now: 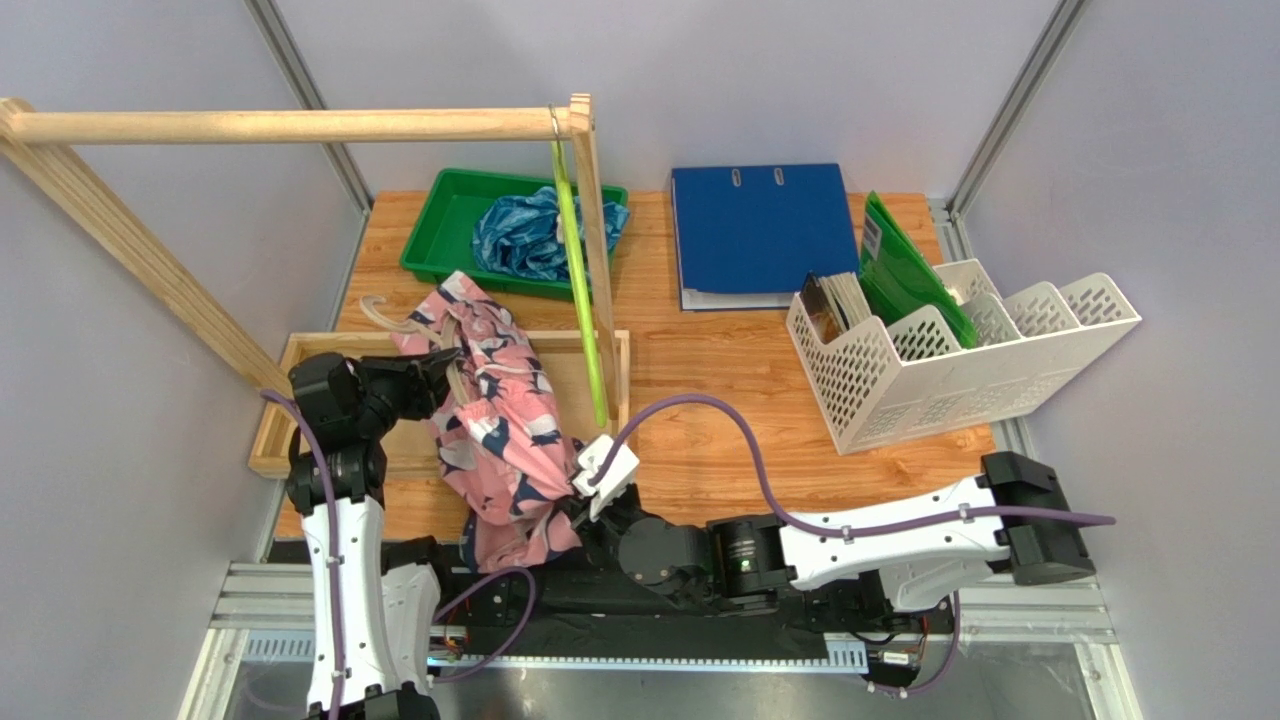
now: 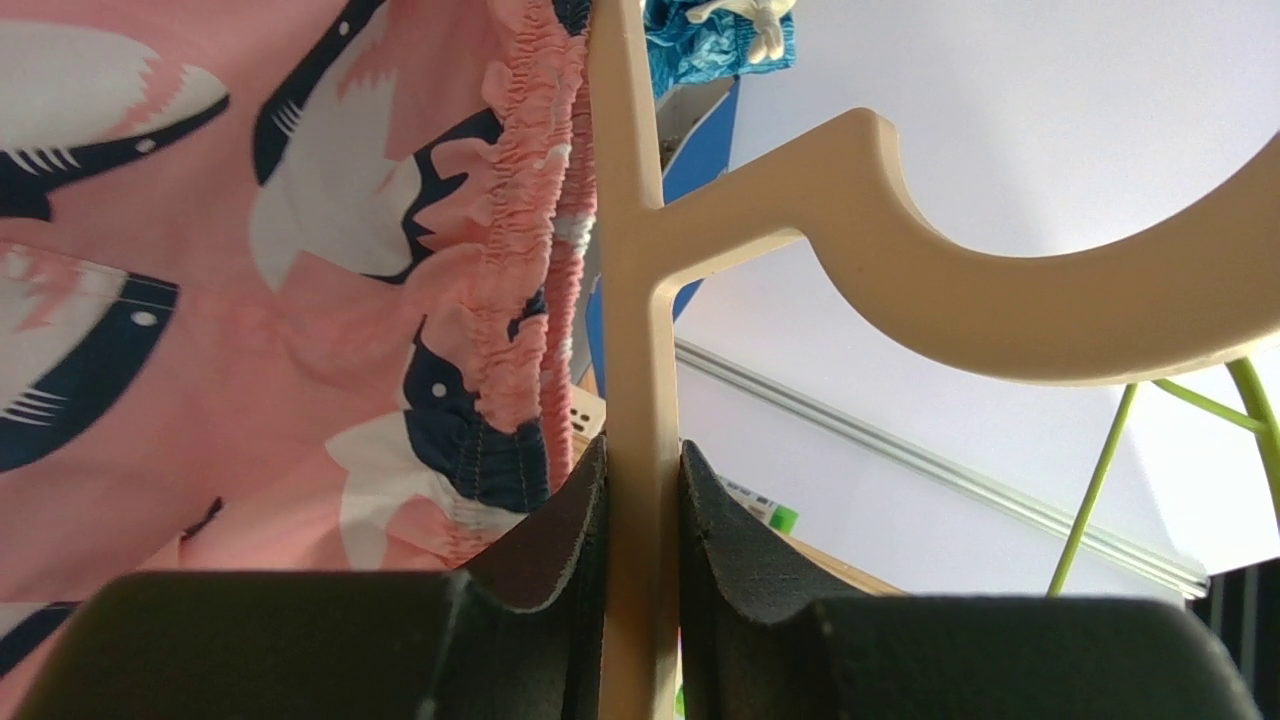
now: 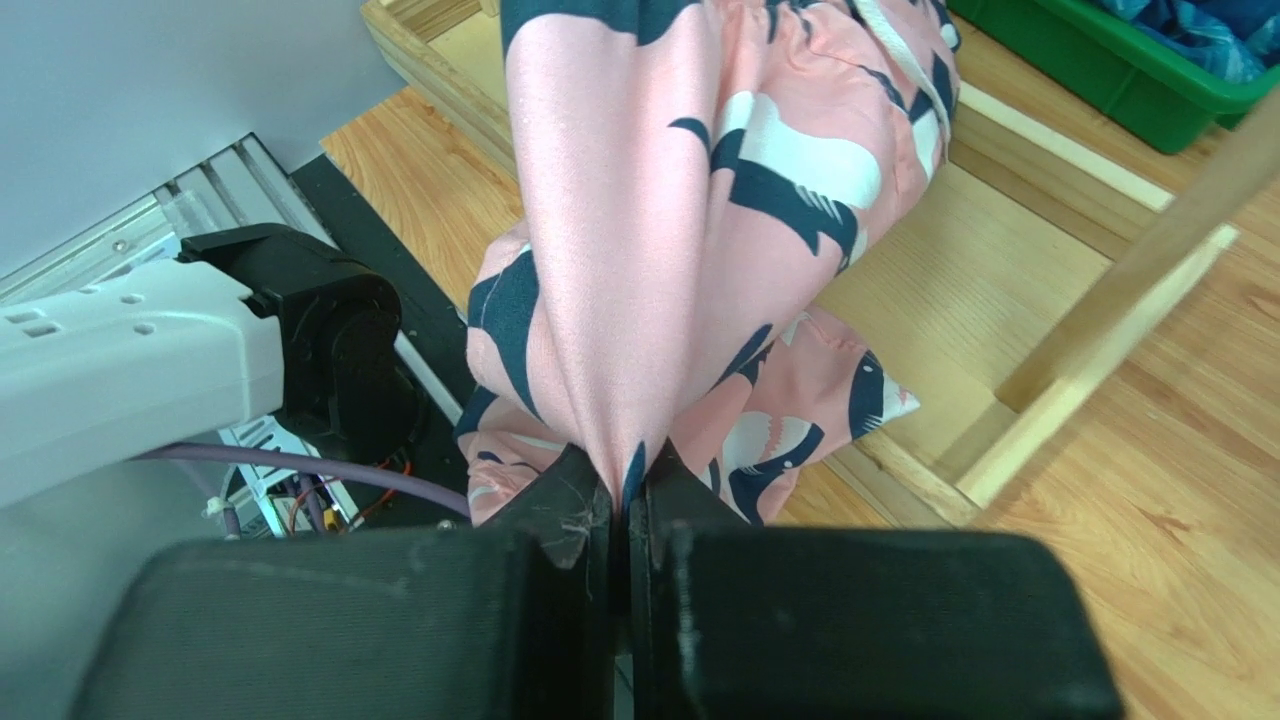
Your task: Remove the shorts from the hanger
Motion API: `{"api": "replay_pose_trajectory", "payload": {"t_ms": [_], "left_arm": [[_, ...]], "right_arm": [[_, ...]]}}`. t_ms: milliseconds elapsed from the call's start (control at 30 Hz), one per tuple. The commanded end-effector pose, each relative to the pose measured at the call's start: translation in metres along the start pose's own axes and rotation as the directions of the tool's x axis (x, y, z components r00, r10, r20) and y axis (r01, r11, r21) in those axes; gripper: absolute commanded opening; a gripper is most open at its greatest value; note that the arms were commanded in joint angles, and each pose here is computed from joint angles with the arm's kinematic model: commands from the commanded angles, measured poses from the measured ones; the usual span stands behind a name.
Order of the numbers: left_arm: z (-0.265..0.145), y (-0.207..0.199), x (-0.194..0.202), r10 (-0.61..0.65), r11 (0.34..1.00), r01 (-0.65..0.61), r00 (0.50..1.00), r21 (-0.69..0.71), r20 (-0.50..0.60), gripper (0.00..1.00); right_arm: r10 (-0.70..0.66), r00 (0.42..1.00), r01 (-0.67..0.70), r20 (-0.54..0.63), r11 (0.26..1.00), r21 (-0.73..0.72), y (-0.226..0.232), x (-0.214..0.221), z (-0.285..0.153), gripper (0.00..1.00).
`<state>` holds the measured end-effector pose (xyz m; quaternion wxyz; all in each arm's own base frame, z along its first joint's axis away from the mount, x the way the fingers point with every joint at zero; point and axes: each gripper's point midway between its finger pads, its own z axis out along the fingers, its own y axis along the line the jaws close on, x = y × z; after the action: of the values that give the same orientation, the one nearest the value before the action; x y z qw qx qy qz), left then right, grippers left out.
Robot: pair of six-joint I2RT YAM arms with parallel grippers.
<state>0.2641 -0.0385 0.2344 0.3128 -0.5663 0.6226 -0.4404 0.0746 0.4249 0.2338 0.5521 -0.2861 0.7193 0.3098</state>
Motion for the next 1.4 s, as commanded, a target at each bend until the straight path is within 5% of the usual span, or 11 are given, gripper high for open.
{"api": "replay_pose_trajectory", "payload": {"t_ms": [0,367,800,933,1067,1133,1367], "left_arm": [[0.000,-0.017,-0.010,-0.009,0.997,0.005,0.998,0.071,0.055,0.00],[0.001,-0.033,-0.018,-0.070,0.992,0.061,0.994,0.111,0.084,0.00],[-0.003,-0.038,-0.016,-0.036,0.993,0.026,0.996,0.119,0.085,0.00],[-0.008,-0.037,-0.010,0.015,0.994,-0.024,0.997,0.111,0.078,0.00],[-0.011,-0.030,-0.001,0.030,0.995,-0.035,0.998,0.090,0.060,0.00],[-0.010,-0.029,0.002,0.020,0.996,-0.024,0.999,0.085,0.046,0.00],[-0.012,-0.030,0.008,0.033,0.997,-0.034,0.999,0.074,0.021,0.00]], "right_arm": [[0.071,0.996,-0.071,0.052,0.997,-0.008,-0.008,-0.016,-0.028,0.00],[-0.058,0.998,0.055,-0.037,0.994,-0.094,-0.005,0.017,-0.057,0.00],[0.049,0.998,-0.051,-0.039,0.998,-0.037,-0.036,0.019,-0.059,0.01],[0.127,0.990,-0.135,-0.057,0.976,-0.169,-0.014,0.005,-0.046,0.35],[0.070,0.998,-0.068,0.000,0.979,-0.194,0.001,-0.016,-0.028,0.74],[0.030,1.000,-0.031,-0.007,0.982,-0.188,0.010,-0.019,-0.013,0.83],[-0.105,0.994,0.105,-0.005,0.991,-0.084,0.015,-0.032,0.026,0.90]]}}
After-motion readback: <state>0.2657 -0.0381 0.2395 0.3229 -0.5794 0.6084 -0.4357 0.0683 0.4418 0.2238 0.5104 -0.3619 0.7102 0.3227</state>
